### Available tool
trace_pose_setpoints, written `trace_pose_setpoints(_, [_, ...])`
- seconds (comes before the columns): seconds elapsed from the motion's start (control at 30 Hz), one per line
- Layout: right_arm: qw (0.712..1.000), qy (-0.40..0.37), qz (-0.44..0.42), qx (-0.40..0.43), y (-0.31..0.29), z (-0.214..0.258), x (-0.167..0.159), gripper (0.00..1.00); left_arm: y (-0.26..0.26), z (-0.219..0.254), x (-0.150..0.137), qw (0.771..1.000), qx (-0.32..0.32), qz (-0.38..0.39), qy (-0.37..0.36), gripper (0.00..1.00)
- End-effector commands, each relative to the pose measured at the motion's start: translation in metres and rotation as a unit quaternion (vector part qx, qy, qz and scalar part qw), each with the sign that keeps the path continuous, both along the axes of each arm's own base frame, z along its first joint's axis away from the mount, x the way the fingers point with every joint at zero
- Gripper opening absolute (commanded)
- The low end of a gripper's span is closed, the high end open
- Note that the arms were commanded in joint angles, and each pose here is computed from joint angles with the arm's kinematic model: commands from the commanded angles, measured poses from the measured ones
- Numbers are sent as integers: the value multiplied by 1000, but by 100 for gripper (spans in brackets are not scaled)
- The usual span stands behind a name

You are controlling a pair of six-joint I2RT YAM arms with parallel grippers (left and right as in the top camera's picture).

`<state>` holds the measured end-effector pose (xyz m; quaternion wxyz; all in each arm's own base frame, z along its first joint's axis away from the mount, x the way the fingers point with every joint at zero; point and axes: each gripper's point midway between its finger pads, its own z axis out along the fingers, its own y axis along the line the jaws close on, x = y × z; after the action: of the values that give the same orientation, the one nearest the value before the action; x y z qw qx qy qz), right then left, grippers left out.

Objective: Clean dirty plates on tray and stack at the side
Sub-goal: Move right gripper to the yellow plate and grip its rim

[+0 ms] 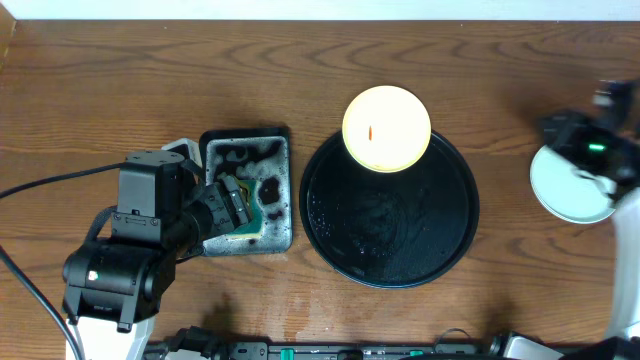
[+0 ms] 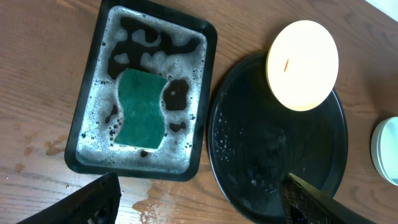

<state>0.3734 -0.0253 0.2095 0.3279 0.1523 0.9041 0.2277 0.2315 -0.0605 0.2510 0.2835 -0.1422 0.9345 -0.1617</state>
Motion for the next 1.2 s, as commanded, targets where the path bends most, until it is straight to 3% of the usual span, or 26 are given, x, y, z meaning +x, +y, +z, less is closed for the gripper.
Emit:
trace_pose_setpoints(0.0, [993, 27, 75, -91, 42, -27, 1, 42, 1, 6, 2, 1000, 2, 0, -9, 82])
trace_pose_setpoints(0.2, [959, 46, 158, -231, 94, -79, 22, 39, 1, 6, 2, 1000, 1, 0, -9, 82])
trace_pose_setpoints(0.37, [938, 51, 151, -307, 100, -125, 53, 38, 1, 6, 2, 1000, 1, 0, -9, 82])
trace_pose_setpoints(0.57, [950, 51, 116, -284, 104, -164, 78, 32, 1, 6, 2, 1000, 1, 0, -9, 82])
trace_pose_setpoints(0.77, [958, 63, 92, -264, 105, -170, 77, 12, 1, 6, 2, 1000, 1, 0, -9, 82])
trace_pose_setpoints(0.87, [960, 73, 101, -251, 109, -174, 72, 17, 1, 6, 2, 1000, 1, 0, -9, 83])
trace_pose_setpoints(1.07, [959, 84, 106, -249, 110, -188, 72, 38, 1, 6, 2, 1000, 1, 0, -9, 82])
trace_pose_setpoints(1.13, [959, 83, 108, -247, 112, -192, 73, 34, 1, 6, 2, 1000, 1, 0, -9, 82])
trace_pose_setpoints(1.17, [960, 83, 108, -246, 112, -193, 74, 25, 1, 6, 2, 1000, 1, 0, -9, 82])
